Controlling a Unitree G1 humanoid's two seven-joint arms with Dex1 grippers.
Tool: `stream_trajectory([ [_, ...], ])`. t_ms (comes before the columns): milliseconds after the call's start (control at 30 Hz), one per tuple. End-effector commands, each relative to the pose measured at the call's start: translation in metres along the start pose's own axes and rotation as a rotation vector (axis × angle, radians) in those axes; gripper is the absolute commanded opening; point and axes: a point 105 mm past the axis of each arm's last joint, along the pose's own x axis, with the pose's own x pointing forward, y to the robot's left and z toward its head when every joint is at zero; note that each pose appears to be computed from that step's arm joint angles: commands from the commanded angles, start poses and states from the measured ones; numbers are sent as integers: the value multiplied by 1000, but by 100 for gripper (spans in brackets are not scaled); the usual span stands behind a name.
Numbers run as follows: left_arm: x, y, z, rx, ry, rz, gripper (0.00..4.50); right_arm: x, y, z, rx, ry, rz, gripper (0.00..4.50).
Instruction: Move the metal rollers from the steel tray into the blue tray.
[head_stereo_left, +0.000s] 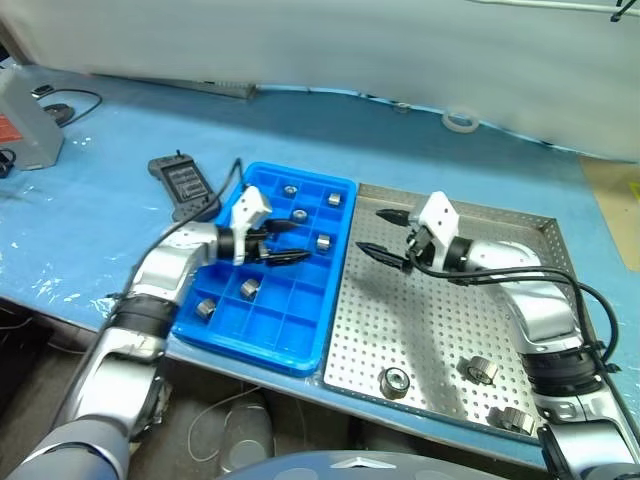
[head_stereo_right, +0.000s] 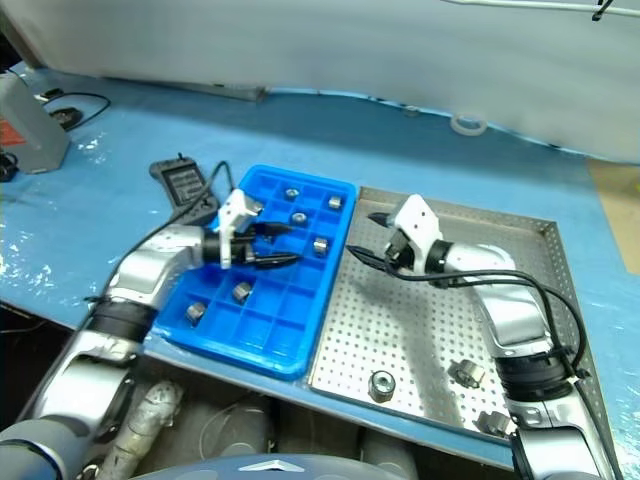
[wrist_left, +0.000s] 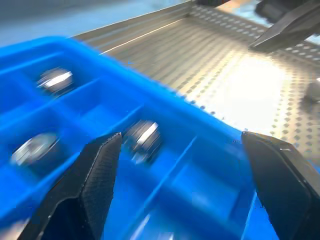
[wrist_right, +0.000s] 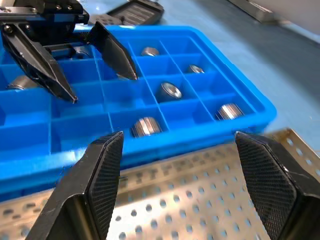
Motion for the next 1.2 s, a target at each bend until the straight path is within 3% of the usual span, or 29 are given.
stream_trajectory([
  [33,34,-6,16,78,-24,-95,404,-21,-1,13,-20,-20,-80,370],
  [200,90,-29,30,109,-66,-249,404,-59,2,2,3,56,-221,370],
  [333,122,-56,28,110,-61,-376,404,-94,4,-2,30,102,-377,370],
  [467,144,-80,19,122,-38,-462,404,-127,17,-5,62,163,-493,370],
  [667,153,-98,14,118,-48,-532,404,-147,40,-9,110,213,-556,370],
  [767,144,-90,28,95,-120,-526,404,-153,49,-13,130,227,-556,370],
  [933,89,-66,60,66,-294,-502,404,-162,66,-19,177,264,-516,370],
  [1067,36,-80,43,-22,-214,-509,404,-168,77,-23,199,306,-474,370],
  [1133,6,-100,1,26,-15,-480,404,-169,77,-21,195,317,-442,370],
  [1200,-14,-115,-10,13,60,-459,404,-169,77,-20,192,333,-412,370],
])
